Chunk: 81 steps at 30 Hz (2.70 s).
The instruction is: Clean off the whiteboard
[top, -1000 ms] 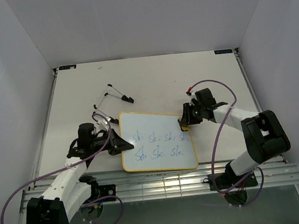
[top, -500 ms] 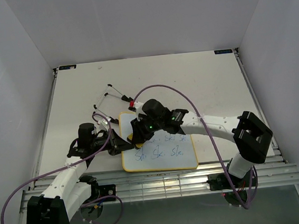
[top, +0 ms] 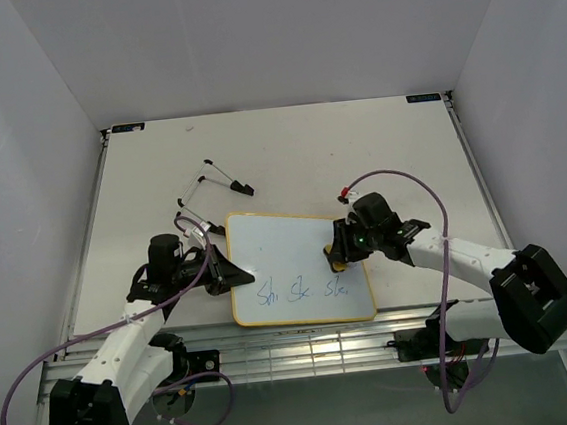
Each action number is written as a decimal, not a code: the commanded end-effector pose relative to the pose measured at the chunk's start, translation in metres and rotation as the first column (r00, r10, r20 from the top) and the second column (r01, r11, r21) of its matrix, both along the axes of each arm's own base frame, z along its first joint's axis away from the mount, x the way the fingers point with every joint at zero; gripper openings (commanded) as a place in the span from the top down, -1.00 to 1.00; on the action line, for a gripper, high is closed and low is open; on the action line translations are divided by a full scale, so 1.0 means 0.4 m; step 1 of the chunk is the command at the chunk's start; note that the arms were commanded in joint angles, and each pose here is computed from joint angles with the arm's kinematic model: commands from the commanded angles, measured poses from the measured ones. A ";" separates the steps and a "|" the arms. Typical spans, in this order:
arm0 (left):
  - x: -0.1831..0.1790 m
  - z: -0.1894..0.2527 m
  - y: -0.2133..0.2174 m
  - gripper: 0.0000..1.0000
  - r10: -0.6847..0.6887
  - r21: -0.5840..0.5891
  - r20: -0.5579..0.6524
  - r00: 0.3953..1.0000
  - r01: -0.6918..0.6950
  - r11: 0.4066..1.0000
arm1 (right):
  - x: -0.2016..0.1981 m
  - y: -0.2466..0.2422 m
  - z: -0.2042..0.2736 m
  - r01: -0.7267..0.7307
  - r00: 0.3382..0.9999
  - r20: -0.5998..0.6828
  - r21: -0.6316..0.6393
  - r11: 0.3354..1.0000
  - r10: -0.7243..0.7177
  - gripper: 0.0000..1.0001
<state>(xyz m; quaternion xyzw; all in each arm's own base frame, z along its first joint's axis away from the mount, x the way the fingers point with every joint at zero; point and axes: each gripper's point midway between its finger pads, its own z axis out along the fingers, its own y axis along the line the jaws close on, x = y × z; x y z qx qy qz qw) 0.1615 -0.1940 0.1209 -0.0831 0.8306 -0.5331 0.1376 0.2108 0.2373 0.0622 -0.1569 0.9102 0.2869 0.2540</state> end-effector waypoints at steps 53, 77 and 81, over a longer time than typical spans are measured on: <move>0.046 0.112 -0.013 1.00 -0.041 -0.014 0.256 0.966 0.046 0.999 | -0.153 0.411 0.033 -0.497 0.833 0.054 -0.365 0.787 0.551 0.46; 0.062 0.123 -0.018 1.00 0.021 -0.075 0.248 0.968 -0.002 0.997 | -0.242 0.322 0.063 -0.526 0.815 0.070 -0.328 0.785 0.576 0.45; 0.054 0.127 -0.023 1.00 -0.001 -0.090 0.248 0.969 0.025 0.996 | -0.206 0.425 0.122 -0.541 0.791 0.128 -0.311 0.781 0.598 0.45</move>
